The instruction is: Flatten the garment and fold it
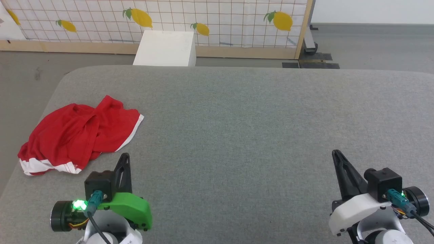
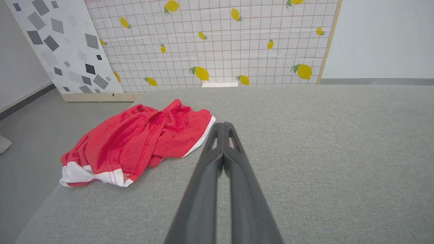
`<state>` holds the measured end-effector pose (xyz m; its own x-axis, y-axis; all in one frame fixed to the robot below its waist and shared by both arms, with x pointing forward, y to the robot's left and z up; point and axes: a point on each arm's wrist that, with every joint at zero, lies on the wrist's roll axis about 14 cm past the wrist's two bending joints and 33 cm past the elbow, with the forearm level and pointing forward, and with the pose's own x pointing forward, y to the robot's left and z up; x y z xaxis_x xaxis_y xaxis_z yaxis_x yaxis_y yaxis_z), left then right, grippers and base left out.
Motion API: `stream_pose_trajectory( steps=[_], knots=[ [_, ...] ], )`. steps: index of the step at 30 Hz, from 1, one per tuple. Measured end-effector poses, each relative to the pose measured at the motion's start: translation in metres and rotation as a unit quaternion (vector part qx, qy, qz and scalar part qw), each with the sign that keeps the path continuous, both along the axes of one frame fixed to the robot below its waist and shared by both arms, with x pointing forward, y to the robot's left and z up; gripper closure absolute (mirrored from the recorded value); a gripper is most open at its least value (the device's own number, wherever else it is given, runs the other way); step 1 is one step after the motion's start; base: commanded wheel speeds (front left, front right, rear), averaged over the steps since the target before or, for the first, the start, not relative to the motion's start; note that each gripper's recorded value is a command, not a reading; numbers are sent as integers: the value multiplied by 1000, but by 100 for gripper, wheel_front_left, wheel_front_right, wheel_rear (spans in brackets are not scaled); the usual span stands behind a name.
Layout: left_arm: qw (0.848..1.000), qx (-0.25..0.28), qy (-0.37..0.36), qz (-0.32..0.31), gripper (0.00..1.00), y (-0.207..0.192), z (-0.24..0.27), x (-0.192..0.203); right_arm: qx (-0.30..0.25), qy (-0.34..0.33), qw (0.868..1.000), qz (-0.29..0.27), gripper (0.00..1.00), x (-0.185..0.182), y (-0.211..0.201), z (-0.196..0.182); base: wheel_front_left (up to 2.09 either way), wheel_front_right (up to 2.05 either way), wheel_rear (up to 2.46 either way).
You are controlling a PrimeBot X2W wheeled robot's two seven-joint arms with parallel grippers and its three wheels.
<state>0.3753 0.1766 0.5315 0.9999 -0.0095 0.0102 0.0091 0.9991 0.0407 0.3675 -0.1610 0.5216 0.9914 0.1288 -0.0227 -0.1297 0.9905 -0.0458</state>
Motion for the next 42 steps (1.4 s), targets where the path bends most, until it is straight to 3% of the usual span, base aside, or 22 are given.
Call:
stream_pose_trajectory(
  steps=[14,15,42],
  knots=[
    [1000,0,0,0,100,0,0,0,0,0,1000,0,100,0,0,0,0,0,0],
    [1000,0,0,0,0,0,0,0,0,0,1000,0,0,0,0,0,0,0,0],
    [1000,-15,-2,-13,0,-11,-6,-2,4,-21,1000,-3,0,-1,-2,7,0,0,0]
  ],
)
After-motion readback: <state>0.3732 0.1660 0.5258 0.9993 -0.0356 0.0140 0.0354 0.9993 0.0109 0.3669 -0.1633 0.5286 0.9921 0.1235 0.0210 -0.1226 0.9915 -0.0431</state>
